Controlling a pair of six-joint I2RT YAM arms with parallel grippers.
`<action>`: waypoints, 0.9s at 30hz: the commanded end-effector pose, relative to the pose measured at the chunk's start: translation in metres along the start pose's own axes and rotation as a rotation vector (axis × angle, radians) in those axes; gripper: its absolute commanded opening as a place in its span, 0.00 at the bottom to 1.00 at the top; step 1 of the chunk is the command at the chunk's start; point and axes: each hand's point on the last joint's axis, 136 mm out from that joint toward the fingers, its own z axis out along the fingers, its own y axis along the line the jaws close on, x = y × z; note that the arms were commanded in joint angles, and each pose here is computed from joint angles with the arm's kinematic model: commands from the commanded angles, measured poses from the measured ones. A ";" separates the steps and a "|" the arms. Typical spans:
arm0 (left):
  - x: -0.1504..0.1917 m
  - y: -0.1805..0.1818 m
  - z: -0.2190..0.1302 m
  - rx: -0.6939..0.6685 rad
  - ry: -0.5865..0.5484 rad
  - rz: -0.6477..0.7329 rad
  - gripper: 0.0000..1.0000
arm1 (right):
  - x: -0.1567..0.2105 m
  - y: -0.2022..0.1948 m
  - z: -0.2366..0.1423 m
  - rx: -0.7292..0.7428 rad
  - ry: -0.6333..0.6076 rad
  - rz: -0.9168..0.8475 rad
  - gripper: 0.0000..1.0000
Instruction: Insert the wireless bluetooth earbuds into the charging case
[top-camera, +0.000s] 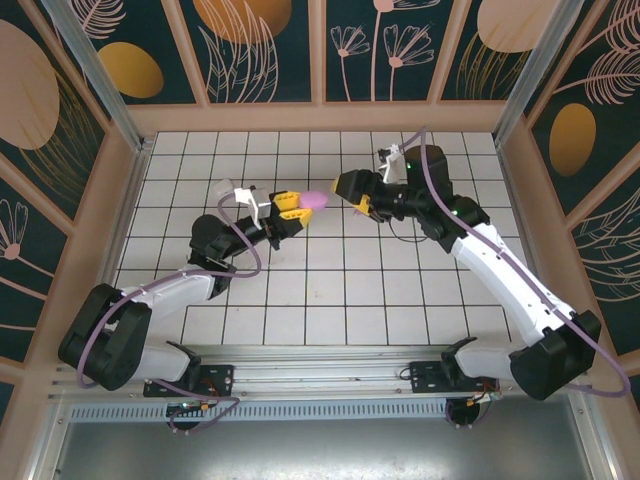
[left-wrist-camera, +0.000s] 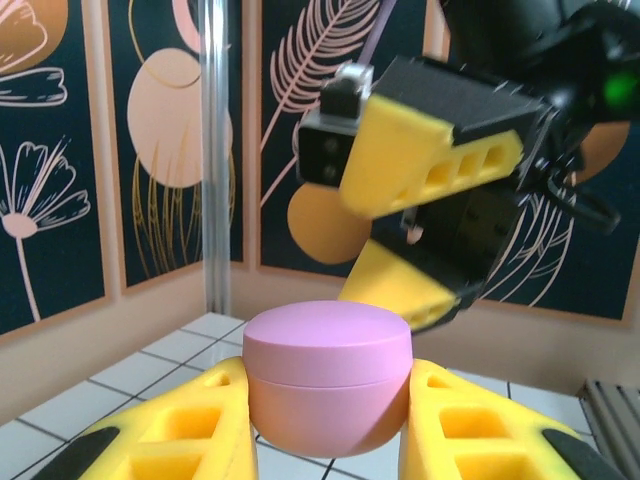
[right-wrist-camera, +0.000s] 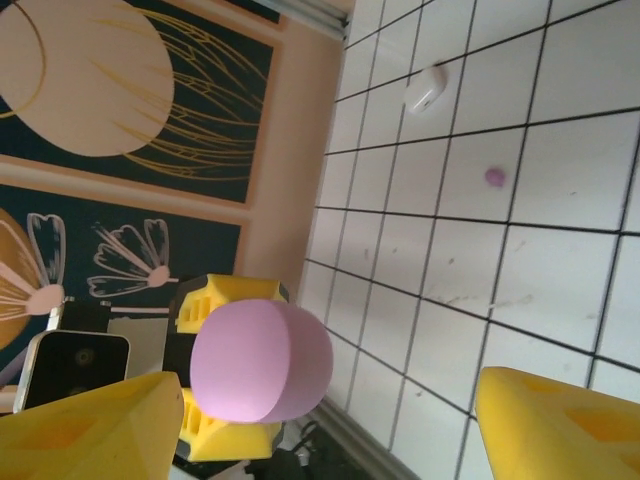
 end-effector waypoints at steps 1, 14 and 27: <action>-0.041 -0.018 0.004 0.081 -0.108 0.025 0.27 | -0.003 0.038 0.002 -0.151 0.007 -0.028 0.77; -0.053 -0.022 0.006 0.098 -0.122 0.023 0.29 | 0.024 0.062 0.023 -0.288 0.140 -0.008 0.51; -0.032 -0.012 0.014 0.064 0.040 -0.009 0.52 | 0.022 0.060 0.022 -0.285 0.108 0.004 0.15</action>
